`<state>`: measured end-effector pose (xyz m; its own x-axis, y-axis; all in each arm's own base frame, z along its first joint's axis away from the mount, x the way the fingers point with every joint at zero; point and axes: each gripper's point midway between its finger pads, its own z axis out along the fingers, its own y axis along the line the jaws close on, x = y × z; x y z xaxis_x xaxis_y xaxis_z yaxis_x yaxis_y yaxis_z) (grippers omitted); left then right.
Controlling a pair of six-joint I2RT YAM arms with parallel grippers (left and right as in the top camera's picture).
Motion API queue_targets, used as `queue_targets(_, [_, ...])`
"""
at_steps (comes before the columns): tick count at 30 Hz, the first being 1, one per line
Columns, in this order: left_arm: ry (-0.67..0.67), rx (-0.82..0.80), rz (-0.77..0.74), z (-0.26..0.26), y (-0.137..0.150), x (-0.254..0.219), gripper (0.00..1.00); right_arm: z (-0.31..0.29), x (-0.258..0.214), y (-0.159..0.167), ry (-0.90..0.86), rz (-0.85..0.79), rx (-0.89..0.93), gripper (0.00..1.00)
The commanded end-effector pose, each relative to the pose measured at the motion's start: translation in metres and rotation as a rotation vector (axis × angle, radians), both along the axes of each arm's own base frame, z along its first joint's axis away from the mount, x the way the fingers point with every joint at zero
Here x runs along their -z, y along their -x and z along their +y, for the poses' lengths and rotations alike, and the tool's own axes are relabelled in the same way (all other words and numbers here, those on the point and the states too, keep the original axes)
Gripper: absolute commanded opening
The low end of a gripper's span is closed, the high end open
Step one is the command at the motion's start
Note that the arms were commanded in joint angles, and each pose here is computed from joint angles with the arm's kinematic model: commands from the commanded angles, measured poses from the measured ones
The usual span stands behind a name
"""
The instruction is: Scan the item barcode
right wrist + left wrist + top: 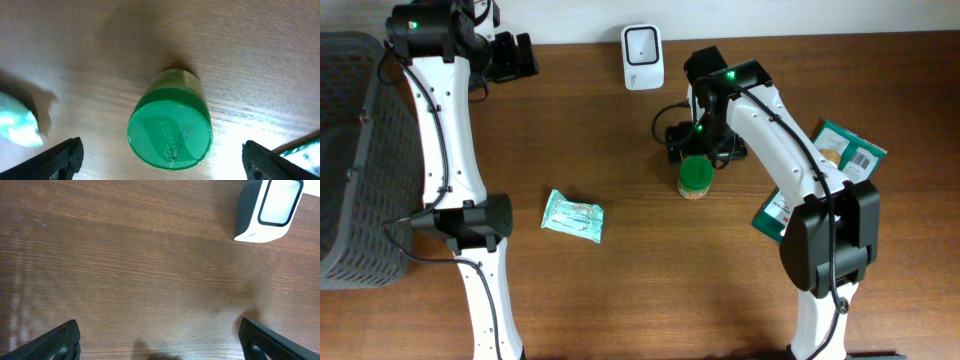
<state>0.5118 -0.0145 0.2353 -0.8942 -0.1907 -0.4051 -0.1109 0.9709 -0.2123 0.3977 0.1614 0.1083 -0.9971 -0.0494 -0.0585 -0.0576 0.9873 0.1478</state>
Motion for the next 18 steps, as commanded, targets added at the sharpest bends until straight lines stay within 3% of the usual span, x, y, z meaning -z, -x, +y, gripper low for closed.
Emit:
queue_targets(1, [-0.011,0.002,-0.022,0.003,0.001,-0.008,0.99,-0.008,-0.004,-0.008,0.032,-0.020,0.232,0.98])
queue_targets(6, [-0.011,0.002,-0.022,0.003,0.001,-0.008,0.99,-0.006,-0.003,-0.013,0.015,-0.029,0.289,0.99])
queue_targets(12, [-0.011,0.002,-0.022,0.003,0.001,-0.008,0.99,0.008,0.019,-0.017,-0.014,-0.043,0.382,0.88])
queue_targets(18, [-0.011,0.002,-0.022,0.003,0.001,-0.008,0.99,-0.009,0.041,-0.004,0.070,-0.017,0.409,0.88])
